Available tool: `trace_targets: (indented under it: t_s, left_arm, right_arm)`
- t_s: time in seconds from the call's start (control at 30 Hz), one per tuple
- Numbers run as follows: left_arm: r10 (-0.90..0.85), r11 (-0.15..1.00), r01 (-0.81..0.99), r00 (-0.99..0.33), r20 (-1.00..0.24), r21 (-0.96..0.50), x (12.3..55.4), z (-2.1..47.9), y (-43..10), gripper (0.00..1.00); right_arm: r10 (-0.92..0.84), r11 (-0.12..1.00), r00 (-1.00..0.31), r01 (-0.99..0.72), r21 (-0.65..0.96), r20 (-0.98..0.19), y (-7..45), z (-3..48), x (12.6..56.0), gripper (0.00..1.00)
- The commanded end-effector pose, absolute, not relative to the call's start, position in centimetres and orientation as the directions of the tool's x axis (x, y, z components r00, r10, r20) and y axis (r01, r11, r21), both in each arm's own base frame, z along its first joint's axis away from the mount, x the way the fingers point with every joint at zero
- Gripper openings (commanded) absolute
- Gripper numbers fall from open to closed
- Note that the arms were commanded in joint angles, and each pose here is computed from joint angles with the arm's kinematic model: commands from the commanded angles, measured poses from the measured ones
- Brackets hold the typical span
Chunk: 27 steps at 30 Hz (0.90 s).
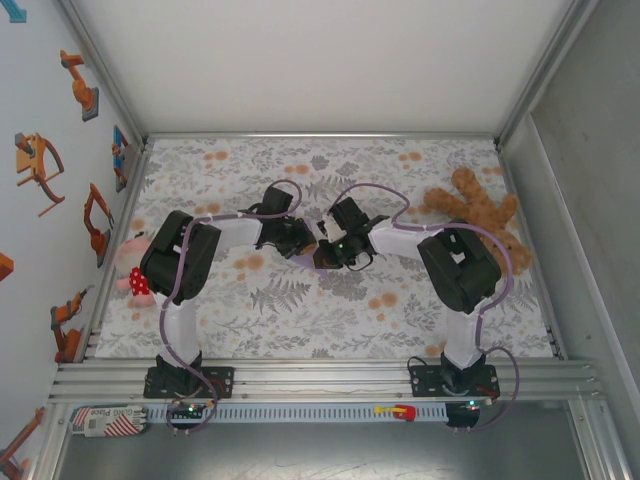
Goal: Fold a paper plane with a square sheet of paper (pick it up from the middle)
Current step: Fourth fold the wing at the center of the table.
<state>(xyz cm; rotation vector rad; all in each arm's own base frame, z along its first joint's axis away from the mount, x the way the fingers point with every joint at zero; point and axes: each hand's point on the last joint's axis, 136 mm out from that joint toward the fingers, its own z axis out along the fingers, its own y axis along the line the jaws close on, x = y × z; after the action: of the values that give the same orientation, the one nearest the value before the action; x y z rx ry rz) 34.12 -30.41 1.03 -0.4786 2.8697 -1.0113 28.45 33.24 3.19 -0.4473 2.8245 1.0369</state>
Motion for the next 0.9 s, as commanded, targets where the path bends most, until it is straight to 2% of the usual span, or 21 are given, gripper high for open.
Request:
trace_targets:
  t_s: [0.0,0.87]
  left_arm:
    - [-0.365,0.836,-0.385,-0.922,0.129,-0.391,30.5,-5.4,-26.4,0.13]
    - [-0.354,0.853,-0.377,-0.926,0.131,-0.361,30.1,-5.7,-25.9,0.13]
  right_arm:
    - [-0.251,0.745,-0.949,-0.315,0.588,-0.190,33.0,2.6,28.4,0.00]
    - [-0.254,0.806,-0.955,-0.295,0.513,-0.150,31.2,0.7,28.0,0.00]
